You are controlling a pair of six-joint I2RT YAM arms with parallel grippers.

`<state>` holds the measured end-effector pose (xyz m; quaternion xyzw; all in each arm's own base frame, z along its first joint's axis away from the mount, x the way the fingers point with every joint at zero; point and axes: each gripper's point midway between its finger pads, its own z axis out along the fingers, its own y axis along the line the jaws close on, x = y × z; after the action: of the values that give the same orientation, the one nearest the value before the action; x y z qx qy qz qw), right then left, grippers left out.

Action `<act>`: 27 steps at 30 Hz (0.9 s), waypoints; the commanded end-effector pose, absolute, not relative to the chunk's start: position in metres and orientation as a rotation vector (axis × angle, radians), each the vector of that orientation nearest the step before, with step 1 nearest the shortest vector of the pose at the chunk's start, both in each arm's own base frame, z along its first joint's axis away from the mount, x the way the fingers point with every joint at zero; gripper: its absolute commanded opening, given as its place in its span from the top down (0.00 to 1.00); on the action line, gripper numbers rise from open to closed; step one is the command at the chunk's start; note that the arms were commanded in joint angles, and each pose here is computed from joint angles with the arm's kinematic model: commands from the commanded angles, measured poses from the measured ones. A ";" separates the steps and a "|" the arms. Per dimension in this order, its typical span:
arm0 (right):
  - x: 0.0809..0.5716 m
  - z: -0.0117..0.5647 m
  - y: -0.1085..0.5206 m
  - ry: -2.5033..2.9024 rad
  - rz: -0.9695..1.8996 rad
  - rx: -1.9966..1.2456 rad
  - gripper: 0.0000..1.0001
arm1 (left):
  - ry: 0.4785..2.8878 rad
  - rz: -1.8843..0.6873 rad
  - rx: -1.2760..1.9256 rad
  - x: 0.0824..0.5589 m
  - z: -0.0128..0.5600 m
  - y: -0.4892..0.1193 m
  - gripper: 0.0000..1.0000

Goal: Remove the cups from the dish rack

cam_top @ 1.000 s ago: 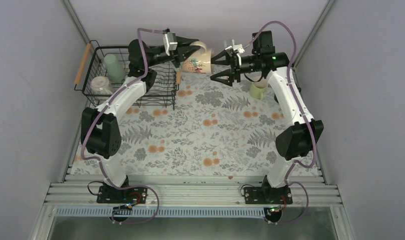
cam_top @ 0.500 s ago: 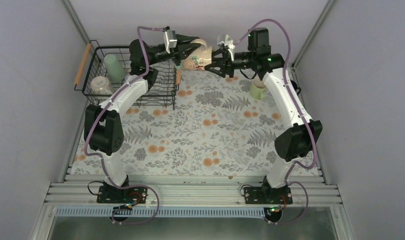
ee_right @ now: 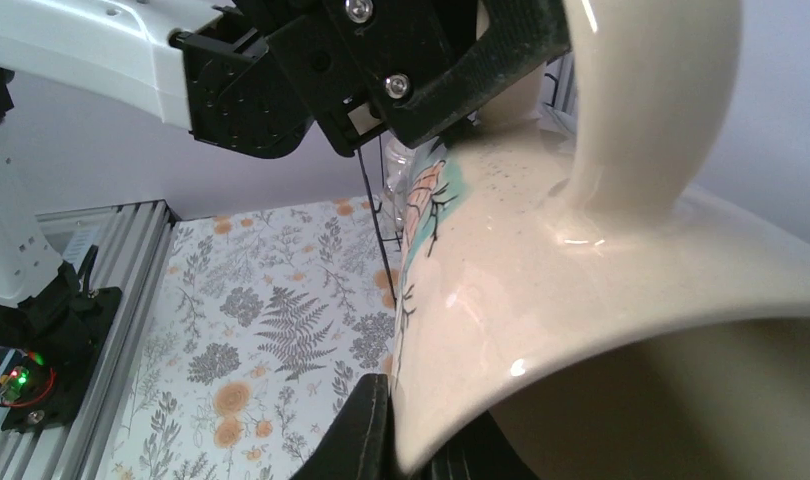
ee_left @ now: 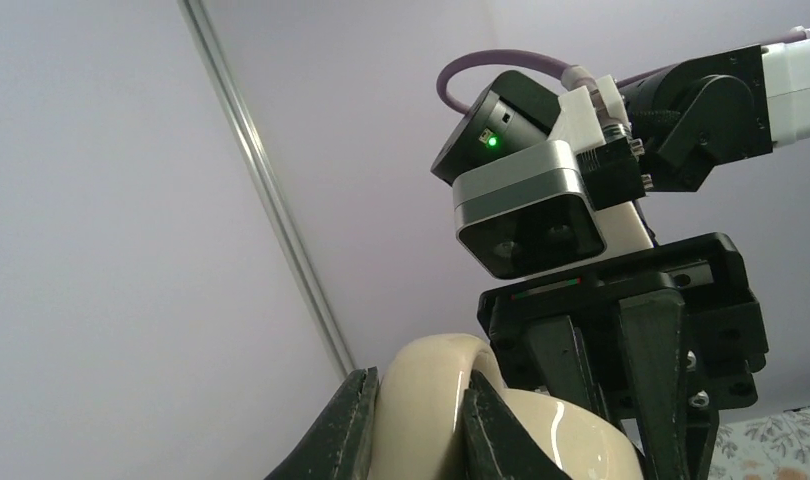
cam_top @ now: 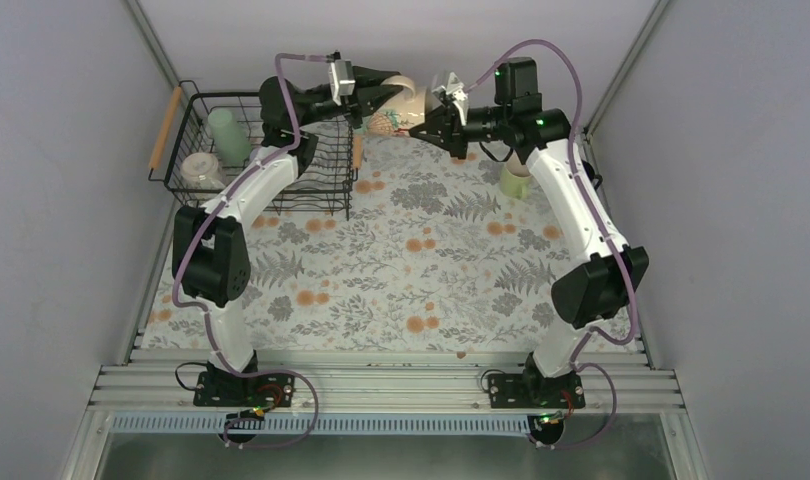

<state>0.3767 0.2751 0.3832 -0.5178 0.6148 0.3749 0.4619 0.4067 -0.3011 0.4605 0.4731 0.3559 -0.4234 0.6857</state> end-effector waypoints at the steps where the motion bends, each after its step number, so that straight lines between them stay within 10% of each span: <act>1: 0.381 0.388 0.273 1.492 0.776 -1.285 0.97 | 0.626 -0.910 1.109 0.368 0.502 -0.304 0.95; 5: 0.385 0.382 0.268 1.535 0.716 -1.283 0.97 | 0.633 -0.912 1.119 0.365 0.497 -0.303 0.76; 13: 0.393 0.373 0.249 1.675 0.567 -1.275 0.97 | 0.676 -0.866 1.162 0.353 0.480 -0.297 0.02; 27: 0.365 0.261 0.106 2.175 0.205 -1.372 0.96 | 1.068 -0.420 1.247 0.405 0.454 -0.246 0.00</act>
<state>0.3750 0.1630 0.2637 -0.5069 0.7970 0.1406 0.2966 0.3728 -0.2614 0.4828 0.5394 0.3848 -0.2807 0.6944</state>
